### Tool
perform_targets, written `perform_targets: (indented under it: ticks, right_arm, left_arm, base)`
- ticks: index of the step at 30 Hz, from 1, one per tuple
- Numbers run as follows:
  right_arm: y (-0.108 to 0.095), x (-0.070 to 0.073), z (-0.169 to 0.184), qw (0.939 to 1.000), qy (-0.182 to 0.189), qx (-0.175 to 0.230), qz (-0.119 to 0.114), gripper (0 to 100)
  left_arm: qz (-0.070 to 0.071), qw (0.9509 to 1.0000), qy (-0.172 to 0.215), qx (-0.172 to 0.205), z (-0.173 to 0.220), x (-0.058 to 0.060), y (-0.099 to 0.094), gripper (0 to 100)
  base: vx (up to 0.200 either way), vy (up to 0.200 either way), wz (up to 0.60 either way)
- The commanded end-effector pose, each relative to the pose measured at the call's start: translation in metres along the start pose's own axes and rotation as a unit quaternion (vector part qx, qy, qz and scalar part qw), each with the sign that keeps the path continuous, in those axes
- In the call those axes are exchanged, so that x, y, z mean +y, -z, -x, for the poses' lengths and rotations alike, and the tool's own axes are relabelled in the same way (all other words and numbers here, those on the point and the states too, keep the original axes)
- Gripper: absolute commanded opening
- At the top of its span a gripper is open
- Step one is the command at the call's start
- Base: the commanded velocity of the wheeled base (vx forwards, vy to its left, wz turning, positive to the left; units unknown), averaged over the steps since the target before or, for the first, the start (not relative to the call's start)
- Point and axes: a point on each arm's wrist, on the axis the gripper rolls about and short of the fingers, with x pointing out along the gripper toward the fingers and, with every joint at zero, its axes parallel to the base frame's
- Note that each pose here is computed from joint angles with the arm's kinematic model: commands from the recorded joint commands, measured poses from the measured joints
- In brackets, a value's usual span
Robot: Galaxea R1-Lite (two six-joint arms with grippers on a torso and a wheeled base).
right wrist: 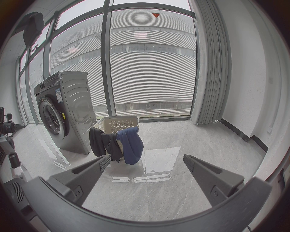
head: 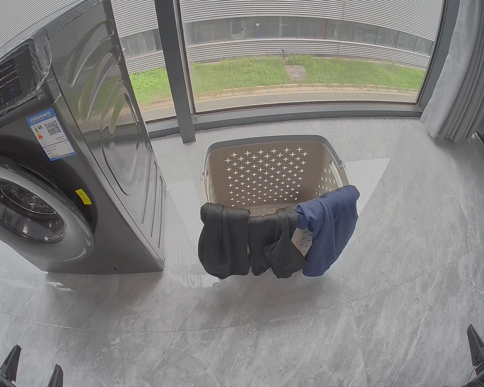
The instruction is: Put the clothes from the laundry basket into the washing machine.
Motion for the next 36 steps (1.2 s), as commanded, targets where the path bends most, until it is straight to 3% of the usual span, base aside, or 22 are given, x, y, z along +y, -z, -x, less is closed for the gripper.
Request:
perform_targets:
  ticks: [1, 6, 18, 36]
  right_arm:
    - [0.0051, 0.0000, -0.0006, 1.0000, -0.001, 0.004, 0.000, 100]
    - [0.0051, 0.0000, -0.0006, 1.0000, -0.001, 0.004, 0.000, 100]
    - [0.0051, 0.0000, -0.0007, 1.0000, -0.001, 0.005, 0.000, 100]
    - [0.0051, 0.0000, -0.0006, 1.0000, -0.001, 0.004, 0.000, 100]
  left_arm:
    - [0.000, 1.0000, 0.001, 0.000, 0.0001, 0.0000, 0.0053, 100]
    - [0.000, 1.0000, 0.001, 0.000, 0.0001, 0.0000, 0.0053, 100]
    - [-0.002, 1.0000, 0.000, 0.000, 0.0001, 0.0001, 0.0053, 100]
    - [0.001, 1.0000, 0.000, 0.000, 0.0001, 0.0001, 0.0053, 100]
  base:
    - [0.000, -0.200, 0.00]
    - [0.000, -0.200, 0.00]
    - [0.000, 0.000, 0.00]
    - [0.200, 0.000, 0.00]
